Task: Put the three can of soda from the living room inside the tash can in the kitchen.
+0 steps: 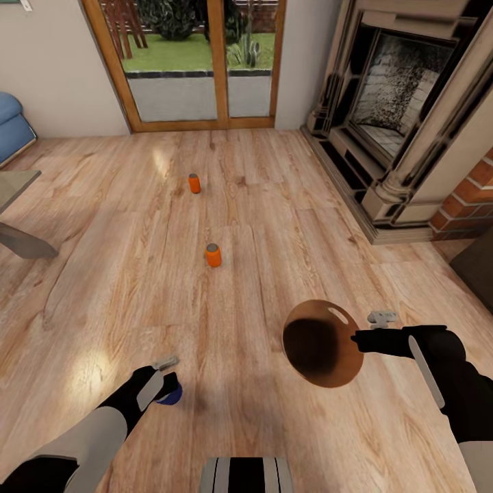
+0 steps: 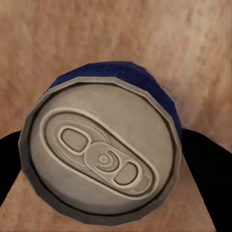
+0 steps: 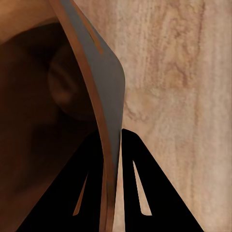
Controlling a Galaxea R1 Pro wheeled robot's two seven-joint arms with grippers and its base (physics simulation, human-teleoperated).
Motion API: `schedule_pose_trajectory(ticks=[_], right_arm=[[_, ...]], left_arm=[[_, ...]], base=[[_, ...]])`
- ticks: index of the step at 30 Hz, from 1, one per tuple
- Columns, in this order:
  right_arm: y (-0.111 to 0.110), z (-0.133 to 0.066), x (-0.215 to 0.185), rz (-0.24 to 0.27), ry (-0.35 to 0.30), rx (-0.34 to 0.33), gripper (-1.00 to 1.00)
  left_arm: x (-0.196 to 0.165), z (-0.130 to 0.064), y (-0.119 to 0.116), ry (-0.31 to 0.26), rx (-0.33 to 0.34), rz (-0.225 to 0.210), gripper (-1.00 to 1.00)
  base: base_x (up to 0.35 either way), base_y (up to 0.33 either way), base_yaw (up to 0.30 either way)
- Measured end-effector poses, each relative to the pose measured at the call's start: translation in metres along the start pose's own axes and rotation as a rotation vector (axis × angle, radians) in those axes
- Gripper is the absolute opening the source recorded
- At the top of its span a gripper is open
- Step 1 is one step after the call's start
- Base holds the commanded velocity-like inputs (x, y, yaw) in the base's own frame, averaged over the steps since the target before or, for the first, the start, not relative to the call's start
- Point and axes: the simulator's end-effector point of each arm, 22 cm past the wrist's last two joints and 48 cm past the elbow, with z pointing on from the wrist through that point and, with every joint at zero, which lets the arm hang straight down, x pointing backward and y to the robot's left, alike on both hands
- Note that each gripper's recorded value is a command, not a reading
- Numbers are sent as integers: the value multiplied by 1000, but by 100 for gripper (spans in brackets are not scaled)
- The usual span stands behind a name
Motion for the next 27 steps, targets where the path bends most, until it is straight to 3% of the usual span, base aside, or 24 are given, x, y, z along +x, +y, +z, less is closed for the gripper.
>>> schedule_pose_trajectory(ticks=[12, 19, 27], right_arm=[[1, 0, 0, 2, 1, -3, -100], [2, -9, -5, 7, -11, -4, -100], [0, -9, 4, 39, 18, -7, -100]], left_arm=[[6, 1, -2, 7, 2, 7, -100], [-3, -12, -8, -15, 22, -8, -100], [-6, -27, -21, -32, 51, -5, -100]], base=[[0, 0, 0], [0, 0, 0], [0, 0, 0]])
